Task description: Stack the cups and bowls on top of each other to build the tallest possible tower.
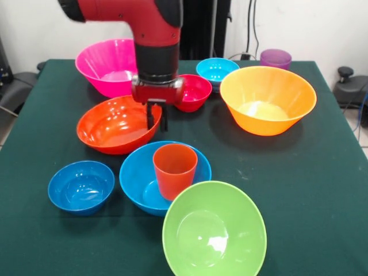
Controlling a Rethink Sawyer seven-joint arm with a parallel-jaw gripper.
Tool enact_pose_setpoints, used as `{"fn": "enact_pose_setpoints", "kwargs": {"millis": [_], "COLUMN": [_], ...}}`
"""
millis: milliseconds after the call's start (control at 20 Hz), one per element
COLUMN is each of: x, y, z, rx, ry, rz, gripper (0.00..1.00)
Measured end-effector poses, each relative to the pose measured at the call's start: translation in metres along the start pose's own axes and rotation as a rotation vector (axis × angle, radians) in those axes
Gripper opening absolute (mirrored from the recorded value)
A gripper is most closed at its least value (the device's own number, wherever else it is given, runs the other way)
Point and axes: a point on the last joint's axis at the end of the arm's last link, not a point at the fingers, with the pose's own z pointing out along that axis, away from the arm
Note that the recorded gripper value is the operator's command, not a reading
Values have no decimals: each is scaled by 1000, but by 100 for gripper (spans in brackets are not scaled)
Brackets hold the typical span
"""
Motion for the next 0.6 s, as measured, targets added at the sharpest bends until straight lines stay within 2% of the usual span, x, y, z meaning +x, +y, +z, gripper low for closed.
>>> {"fn": "enact_pose_setpoints", "kwargs": {"millis": [150, 300, 600], "x": [-14, -34, -50], "y": [12, 28, 51], "z": [-22, -50, -77], "rx": [5, 4, 6], "ry": [-19, -29, -25], "rz": [7, 39, 55], "gripper": [0, 0, 0]}}
